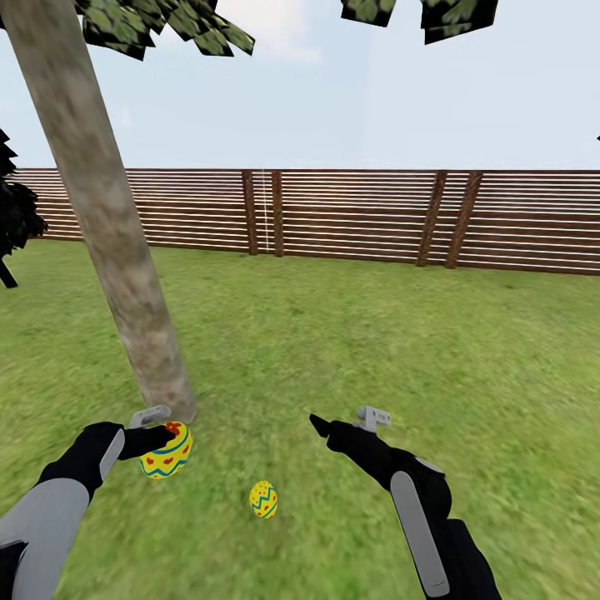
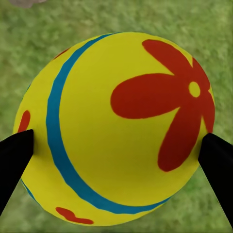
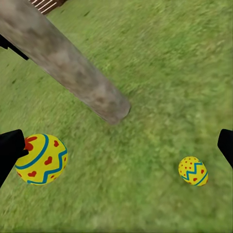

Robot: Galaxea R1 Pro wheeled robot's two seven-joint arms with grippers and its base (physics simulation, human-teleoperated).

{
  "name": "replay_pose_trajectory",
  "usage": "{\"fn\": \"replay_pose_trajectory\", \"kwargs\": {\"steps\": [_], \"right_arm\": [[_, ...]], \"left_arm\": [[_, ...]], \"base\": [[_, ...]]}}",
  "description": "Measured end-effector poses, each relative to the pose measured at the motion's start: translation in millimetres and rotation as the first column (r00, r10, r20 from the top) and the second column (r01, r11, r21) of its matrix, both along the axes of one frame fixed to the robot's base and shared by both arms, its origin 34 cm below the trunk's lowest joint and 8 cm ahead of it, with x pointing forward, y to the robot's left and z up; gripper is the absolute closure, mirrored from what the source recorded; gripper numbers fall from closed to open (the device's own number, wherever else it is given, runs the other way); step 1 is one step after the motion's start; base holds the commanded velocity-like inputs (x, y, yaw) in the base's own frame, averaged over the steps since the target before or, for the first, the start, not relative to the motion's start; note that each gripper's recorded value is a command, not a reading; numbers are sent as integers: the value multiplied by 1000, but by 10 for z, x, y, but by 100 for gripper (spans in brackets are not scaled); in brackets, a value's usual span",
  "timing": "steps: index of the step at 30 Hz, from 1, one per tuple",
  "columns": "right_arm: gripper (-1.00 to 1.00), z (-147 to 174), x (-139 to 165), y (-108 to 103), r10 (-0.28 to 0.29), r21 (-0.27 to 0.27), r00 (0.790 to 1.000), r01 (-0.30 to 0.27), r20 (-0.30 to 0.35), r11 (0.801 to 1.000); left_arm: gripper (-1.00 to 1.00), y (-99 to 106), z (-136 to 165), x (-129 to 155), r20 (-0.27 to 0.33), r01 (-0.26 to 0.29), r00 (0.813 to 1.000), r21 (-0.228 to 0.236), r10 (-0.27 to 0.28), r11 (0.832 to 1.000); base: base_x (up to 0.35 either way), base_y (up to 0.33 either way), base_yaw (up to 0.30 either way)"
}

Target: Take the three Easter eggs out of the wicker basket on the lawn in the garden, then place them on the lawn next to a single tree (choose any tree) so that all three eggs are next to the same tree and none are left in the basket.

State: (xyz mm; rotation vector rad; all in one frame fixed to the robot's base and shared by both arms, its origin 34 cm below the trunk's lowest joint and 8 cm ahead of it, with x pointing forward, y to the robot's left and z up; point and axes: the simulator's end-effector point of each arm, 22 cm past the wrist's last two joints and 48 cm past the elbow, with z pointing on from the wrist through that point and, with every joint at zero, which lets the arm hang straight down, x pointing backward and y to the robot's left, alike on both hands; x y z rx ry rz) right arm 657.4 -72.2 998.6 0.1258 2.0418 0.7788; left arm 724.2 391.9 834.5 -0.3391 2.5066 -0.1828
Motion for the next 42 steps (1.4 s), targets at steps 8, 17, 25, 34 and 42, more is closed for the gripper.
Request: {"fn": "replay_pose_trajectory", "kwargs": {"steps": [8, 17, 25, 34, 42], "right_arm": [[-100, -86, 17, 4, 2, 0, 1000, -2, 1, 1000], [-100, -208, 33, -3, 2, -4, 1000, -2, -2, 1000], [-100, -571, -10, -63, -39, -187, 995, 21, -93, 982], [-100, -760, -37, -40, -72, -287, 992, 38, -108, 957], [-100, -869, -29, -34, -71, -286, 992, 38, -108, 957]], "left_arm": [[100, 6, -88, 20, 1, -1, 1000, 2, 1, 1000], [100, -147, -303, 45, 8, 9, 1000, 19, -10, 1000], [100, -310, -634, 3, -16, -82, 996, 158, 86, 984], [100, -366, -711, 88, 23, -92, 996, 152, 89, 984], [100, -619, -835, 128, 28, -72, 997, 128, 69, 989]], "base": [[0, 0, 101], [0, 0, 166], [0, 0, 1], [0, 0, 0], [0, 0, 0]]}}
